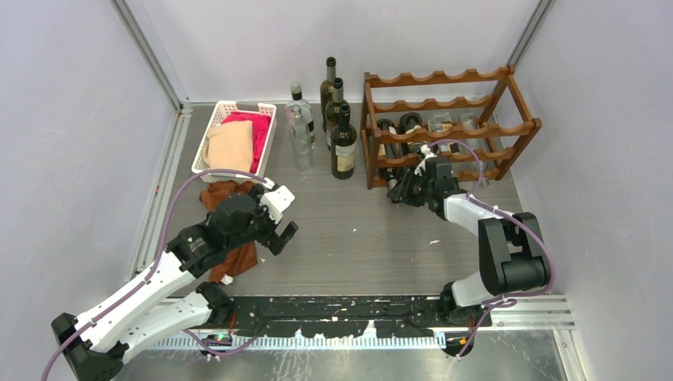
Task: Put the wine bottle on the wine rack
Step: Place the wine bottle in the wine rack.
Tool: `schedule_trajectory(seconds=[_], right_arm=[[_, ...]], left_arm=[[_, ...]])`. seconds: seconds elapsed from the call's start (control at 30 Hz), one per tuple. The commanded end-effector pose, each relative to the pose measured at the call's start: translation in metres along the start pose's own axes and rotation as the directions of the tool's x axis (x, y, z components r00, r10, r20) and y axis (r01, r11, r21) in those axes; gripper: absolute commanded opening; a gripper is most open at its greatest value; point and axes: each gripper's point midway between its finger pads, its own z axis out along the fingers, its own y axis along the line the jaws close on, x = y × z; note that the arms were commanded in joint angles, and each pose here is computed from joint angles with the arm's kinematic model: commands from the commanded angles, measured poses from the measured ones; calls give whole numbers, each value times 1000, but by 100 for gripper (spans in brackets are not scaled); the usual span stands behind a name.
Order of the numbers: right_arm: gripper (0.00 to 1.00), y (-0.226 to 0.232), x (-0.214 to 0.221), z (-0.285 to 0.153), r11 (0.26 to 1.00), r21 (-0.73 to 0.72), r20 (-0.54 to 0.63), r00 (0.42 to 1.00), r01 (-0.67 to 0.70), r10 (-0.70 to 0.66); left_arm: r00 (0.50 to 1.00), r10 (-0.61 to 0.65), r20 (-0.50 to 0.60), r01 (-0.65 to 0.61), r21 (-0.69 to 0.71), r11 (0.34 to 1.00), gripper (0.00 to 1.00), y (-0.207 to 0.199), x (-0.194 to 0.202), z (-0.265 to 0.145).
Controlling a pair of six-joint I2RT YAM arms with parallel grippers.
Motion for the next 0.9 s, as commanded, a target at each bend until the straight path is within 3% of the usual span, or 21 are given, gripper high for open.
schedule_trajectory(seconds=[0.0, 0.23, 0.87], right_arm=[[2, -15, -13, 2, 997, 75, 29, 999, 14, -16], [2, -22, 2, 8, 996, 90, -30, 999, -14, 16], [3, -16, 5, 19, 998, 30, -11, 998, -58, 58]], left_arm=[[997, 1, 79, 0, 0, 1000, 99, 3, -23, -2], [997, 0, 82, -1, 1, 1000, 98, 2, -23, -3], [997, -2, 76, 2, 3, 1000, 99, 3, -22, -1]])
